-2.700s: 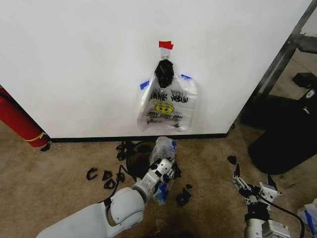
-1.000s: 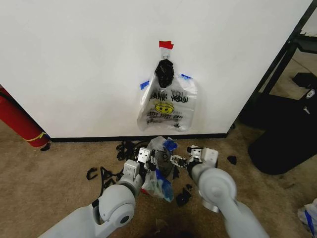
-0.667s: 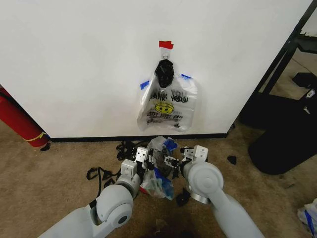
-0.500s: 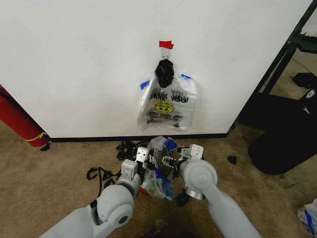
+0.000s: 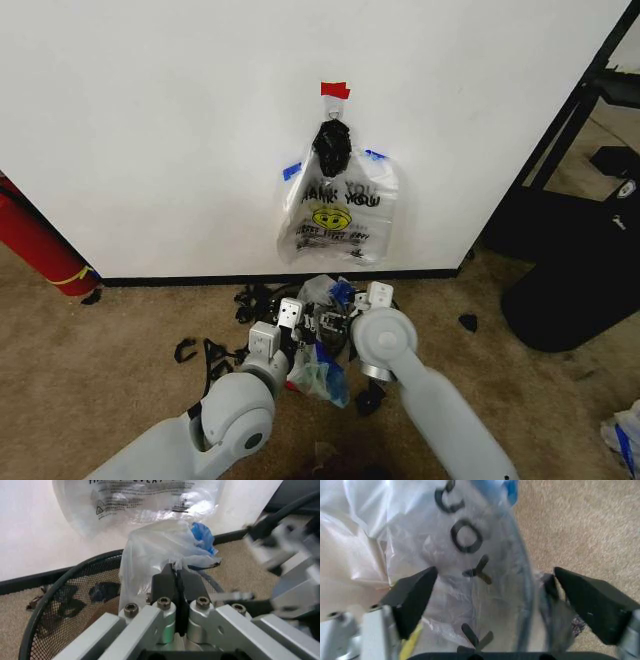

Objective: Pick up the garbage bag from the wall and place it over the trash bin.

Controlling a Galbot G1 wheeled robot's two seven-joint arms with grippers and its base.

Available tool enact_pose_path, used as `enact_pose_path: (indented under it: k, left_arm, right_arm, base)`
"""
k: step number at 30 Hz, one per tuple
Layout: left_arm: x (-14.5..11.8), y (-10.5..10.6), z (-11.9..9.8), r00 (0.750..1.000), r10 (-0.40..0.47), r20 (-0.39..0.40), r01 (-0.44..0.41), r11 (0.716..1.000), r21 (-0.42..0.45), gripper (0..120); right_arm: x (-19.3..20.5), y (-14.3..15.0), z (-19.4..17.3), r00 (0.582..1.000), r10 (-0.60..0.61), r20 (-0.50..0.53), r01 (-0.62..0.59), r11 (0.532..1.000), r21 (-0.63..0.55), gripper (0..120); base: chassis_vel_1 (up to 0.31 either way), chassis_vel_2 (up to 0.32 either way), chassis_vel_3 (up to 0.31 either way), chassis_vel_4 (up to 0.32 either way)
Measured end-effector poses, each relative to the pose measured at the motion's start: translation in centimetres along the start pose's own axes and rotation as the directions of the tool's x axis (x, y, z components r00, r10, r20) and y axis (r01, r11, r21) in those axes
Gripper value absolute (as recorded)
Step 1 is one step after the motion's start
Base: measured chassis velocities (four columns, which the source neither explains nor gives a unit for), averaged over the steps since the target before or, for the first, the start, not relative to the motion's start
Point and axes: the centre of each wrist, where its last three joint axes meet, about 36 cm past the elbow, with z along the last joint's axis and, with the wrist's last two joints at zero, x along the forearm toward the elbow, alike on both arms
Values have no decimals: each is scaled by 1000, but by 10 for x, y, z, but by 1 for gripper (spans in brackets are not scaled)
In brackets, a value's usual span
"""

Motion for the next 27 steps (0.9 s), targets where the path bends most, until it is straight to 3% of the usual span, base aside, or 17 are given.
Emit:
enact_pose_path:
  k: [8, 20, 24, 26, 27]
  left_arm:
    - [1, 1, 1, 1000, -5, -1, 5, 1000, 0, 0]
    - [-2, -4, 7, 1000, 0, -8, 0, 1000, -5, 0]
    - [-2, -4, 8, 1000, -1, -8, 1, 1000, -7, 0]
    - [-3, -3, 8, 1000, -5, -4, 5, 1000, -7, 0]
    - [-3, -2, 7, 1000, -7, -2, 7, 1000, -6, 0]
  right_arm:
    - [-6, -1, 6, 1000, 16, -13, -16, 1000, 12, 70]
    - [-11, -4, 5, 999, 26, -29, -27, 1000, -5, 22]
    - [-12, -5, 5, 999, 32, -28, -32, 999, -8, 14]
    - [-14, -7, 7, 999, 32, -26, -32, 999, -16, 0]
    - [-14, -7, 7, 999, 30, -26, -31, 999, -19, 0]
  base:
    - [0, 0, 0, 0]
    - [0, 0, 0, 0]
    - [0, 0, 0, 0]
    - [0, 0, 0, 0]
    - [0, 0, 0, 0]
